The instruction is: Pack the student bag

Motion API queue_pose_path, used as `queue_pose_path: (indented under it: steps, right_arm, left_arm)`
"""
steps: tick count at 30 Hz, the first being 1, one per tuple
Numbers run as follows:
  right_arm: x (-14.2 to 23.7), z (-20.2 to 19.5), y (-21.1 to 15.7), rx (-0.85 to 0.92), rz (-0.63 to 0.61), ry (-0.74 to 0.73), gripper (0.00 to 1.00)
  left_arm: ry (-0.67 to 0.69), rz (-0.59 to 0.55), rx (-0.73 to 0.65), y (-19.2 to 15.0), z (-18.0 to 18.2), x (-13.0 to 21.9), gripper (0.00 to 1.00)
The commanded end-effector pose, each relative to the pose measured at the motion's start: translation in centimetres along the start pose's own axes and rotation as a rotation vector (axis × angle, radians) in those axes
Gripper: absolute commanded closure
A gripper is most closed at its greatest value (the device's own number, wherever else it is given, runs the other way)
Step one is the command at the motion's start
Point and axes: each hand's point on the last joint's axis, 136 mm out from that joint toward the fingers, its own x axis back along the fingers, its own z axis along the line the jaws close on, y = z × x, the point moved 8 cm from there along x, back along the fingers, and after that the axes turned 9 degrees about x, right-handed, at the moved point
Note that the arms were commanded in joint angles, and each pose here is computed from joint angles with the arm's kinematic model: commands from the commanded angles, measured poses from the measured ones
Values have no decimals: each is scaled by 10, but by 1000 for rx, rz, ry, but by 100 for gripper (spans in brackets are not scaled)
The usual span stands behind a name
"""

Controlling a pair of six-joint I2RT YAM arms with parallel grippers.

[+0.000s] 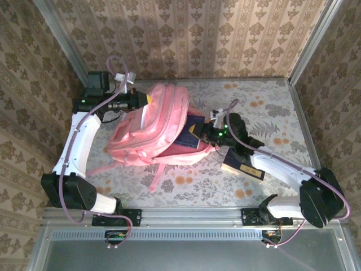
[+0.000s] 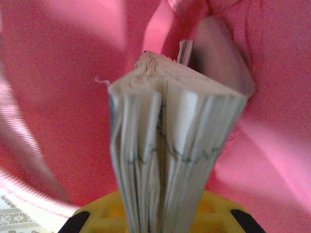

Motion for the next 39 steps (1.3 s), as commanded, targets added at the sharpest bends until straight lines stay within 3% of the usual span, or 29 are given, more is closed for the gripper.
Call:
queue_pose_path:
  steps: [1, 7, 12, 18, 21, 24, 27, 35, 39]
  right_arm:
    - [-25, 33, 14, 44, -75, 79, 100]
    - [-90, 31, 7, 124, -44, -7, 100]
    - [-137, 12, 2, 83, -21, -59, 99]
    - [-185, 20, -22, 174, -65, -59, 79]
    - [-202, 22, -25, 175, -37, -48, 55]
    - [-190, 30, -18, 252, -57, -77, 26]
    - [-167, 38, -12, 326, -94, -75, 13]
    - [-106, 42, -5, 397, -130, 50, 11]
    - [-76, 37, 0, 438, -146, -38, 13]
  left_arm:
    - [-151, -73, -166, 12, -39, 19, 100]
    - [-159, -84, -150, 18, -37, 17, 100]
    - [-177, -97, -139, 22, -36, 17, 100]
    - [-146, -120, -90, 27, -21, 20, 100]
    - [-125, -151, -52, 32, -11, 26, 100]
    - [-107, -180, -21, 35, -1, 31, 100]
    - [-76, -207, 5, 37, 8, 36, 100]
    - [28, -279, 92, 40, 43, 46, 100]
    - [86, -303, 128, 38, 60, 49, 100]
